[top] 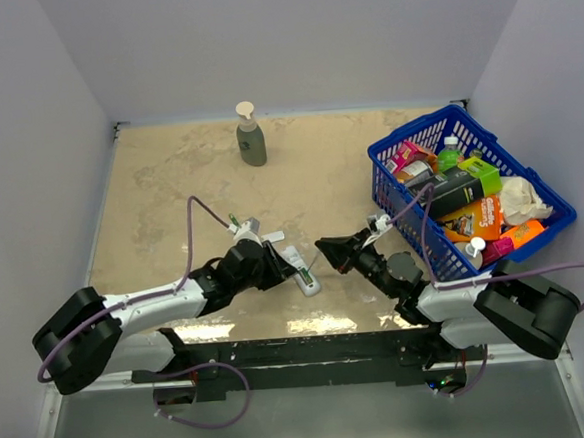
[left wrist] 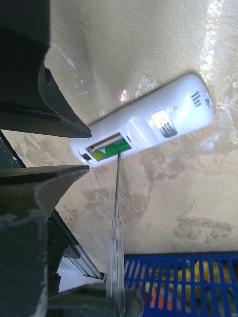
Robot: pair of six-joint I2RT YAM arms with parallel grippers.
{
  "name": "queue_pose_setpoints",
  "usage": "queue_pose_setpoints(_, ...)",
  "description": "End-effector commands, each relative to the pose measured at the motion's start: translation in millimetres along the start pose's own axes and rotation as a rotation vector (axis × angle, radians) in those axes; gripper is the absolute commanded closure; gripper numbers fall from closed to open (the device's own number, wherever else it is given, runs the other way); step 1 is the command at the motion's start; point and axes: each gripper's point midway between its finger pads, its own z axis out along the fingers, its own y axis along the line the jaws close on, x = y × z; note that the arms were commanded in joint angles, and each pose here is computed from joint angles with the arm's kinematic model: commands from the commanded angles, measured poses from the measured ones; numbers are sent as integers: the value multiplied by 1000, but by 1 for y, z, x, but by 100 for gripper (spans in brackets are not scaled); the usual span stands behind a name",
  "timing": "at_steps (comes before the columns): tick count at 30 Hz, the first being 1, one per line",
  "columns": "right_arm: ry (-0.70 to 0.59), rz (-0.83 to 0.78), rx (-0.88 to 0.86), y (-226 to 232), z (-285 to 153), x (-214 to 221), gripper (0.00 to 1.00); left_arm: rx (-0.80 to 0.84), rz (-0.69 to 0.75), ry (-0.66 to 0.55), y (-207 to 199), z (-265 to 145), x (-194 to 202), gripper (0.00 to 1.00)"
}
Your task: Unload the batteries from the remote control
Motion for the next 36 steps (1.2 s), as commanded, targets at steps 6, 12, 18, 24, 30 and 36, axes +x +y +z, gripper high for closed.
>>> queue_pose_setpoints(6,302,217,166,-34,-44,83,100,6,17,58,10,18,16,67)
queue_pose_setpoints(12,311,263,210,-44,-45,89,100,-6,31,81,13,28,22,67)
queue_pose_setpoints(18,291,278,183,-43,-51,86,100,-30,37,95,19,38,25,70)
queue_pose_setpoints(24,305,315,181,-44,-49,88,100,-47,37,105,23,41,28,76)
queue_pose_setpoints(30,322,383,167,-49,-46,89,100,-74,44,95,29,38,26,90)
queue_pose_setpoints(36,309,426,123,-49,-45,93,100,-78,43,83,28,37,23,98)
